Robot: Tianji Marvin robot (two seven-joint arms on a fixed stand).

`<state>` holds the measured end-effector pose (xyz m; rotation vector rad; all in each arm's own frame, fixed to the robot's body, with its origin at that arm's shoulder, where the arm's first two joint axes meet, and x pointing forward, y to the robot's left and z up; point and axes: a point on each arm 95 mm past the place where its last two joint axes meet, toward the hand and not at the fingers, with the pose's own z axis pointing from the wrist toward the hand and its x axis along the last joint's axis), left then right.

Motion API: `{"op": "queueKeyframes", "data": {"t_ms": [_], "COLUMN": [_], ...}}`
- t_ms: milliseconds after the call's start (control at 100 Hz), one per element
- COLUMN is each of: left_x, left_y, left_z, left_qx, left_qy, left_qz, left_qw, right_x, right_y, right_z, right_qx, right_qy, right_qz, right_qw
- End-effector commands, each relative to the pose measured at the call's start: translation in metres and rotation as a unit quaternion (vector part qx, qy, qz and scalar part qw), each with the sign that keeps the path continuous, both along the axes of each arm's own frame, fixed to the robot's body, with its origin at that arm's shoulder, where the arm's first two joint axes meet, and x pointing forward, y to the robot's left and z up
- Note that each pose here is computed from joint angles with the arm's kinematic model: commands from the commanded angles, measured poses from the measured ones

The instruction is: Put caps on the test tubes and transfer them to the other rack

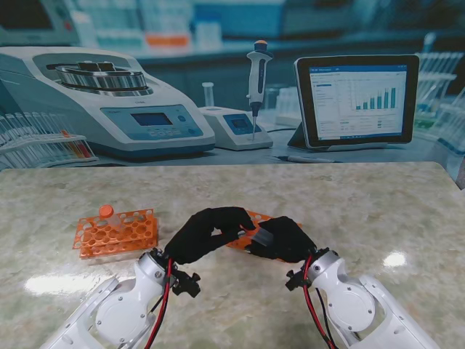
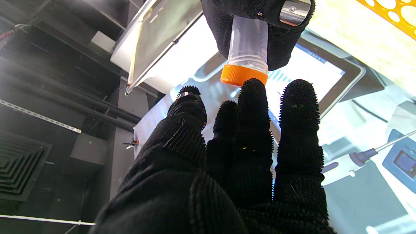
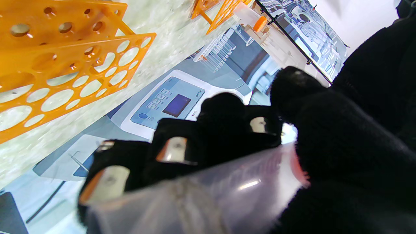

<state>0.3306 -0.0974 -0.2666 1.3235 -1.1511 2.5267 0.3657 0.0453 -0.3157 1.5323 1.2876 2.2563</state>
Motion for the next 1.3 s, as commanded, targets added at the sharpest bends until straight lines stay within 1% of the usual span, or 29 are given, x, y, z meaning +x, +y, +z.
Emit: {"op": "queueKeyframes", "data": {"t_ms": [0, 240, 570, 740, 980, 1290], "left_x": [-0.001, 0.001, 0.009, 0.016, 0.023, 0.030], "left_y": [0.001, 0.006, 0.009, 0.008, 0.004, 0.000], "left_z": [0.002, 0.008, 0.012, 0.011, 0.006, -0.002], "left_qx": [0.004, 0.020, 0.048, 0.060, 0.070, 0.075], "left_qy": [-0.002, -0.011, -0.015, -0.002, 0.020, 0.039], "left_qz": [0.001, 0.006, 0.020, 0.017, -0.003, -0.019], "left_qw": [1.0000, 0.9997, 0.9986, 0.9981, 0.9973, 0.9962], "right_x": [-0.002, -0.002, -0.002, -0.003, -0.003, -0.003], "right_y": [0.002, 0.002, 0.002, 0.002, 0.002, 0.001], "right_z": [-0.002, -0.002, -0.002, -0.002, -0.001, -0.001], "right_qx": [0.002, 0.002, 0.003, 0.003, 0.003, 0.003], "right_qy": [0.005, 0.004, 0.003, 0.003, 0.002, 0.001], "right_qz": [-0.001, 0.000, 0.001, 0.002, 0.002, 0.001], "right_qw": [1.0000, 1.0000, 1.0000, 1.0000, 1.0000, 1.0000]}}
